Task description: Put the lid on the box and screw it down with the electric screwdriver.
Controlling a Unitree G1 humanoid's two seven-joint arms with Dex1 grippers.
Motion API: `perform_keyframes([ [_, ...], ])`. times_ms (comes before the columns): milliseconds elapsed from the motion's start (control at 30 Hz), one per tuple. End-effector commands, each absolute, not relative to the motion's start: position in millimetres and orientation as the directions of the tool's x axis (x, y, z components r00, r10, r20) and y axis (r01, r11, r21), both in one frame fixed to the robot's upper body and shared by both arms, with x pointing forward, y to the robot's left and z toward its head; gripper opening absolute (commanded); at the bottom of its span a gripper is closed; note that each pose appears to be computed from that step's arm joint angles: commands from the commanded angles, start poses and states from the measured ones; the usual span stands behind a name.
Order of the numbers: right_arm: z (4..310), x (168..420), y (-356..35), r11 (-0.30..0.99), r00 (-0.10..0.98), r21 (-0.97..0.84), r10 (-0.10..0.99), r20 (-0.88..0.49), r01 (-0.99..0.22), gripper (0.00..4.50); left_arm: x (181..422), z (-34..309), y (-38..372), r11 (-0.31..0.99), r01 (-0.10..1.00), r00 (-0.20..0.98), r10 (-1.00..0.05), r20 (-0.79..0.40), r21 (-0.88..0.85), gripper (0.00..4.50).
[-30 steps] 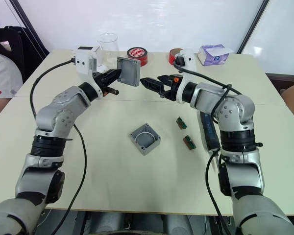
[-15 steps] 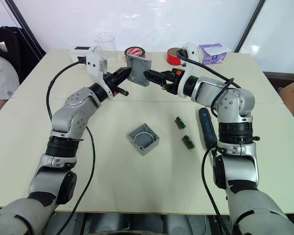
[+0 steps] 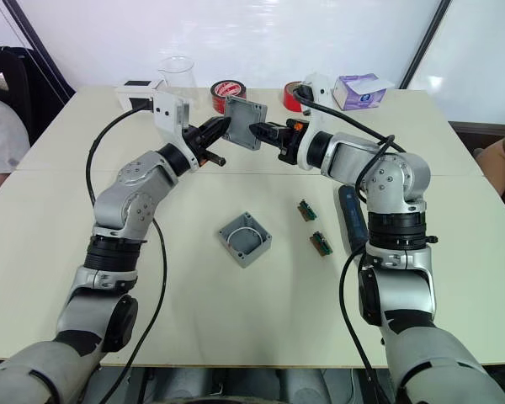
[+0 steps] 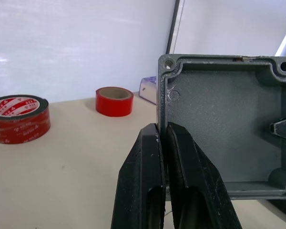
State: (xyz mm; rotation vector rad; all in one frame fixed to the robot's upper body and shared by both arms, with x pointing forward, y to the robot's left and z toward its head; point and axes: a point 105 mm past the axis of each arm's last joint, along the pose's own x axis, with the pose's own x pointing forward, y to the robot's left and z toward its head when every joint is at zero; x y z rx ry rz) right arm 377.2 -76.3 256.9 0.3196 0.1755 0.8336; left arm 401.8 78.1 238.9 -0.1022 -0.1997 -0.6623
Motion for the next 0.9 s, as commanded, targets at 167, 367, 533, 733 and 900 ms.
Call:
perform_keyframes([
  [167,273,375,-84,0.632,0.681,0.333,0.731,0.045,-0.7,0.16,393,257,84,0.736,0.677,0.718,-0.65,0.25,-0.03,1.54],
  [367,272,375,-93,0.675,0.712,0.272,0.7,0.059,-0.686,0.16,387,271,119,0.705,0.698,0.709,-0.657,0.255,-0.123,2.97],
  [533,270,354,-103,0.736,0.732,-0.201,0.672,0.109,-0.646,0.16,387,275,155,0.75,0.647,0.756,-0.609,0.24,-0.135,2.18],
  [733,234,324,-103,0.623,0.756,-0.682,0.636,0.155,-0.383,0.16,381,256,149,0.712,0.688,0.726,-0.67,0.154,-0.141,0.04],
  [900,188,285,-91,0.358,0.741,-0.897,0.669,0.053,-0.259,0.16,375,242,137,0.671,0.73,0.682,-0.727,0.082,-0.13,0.04],
])
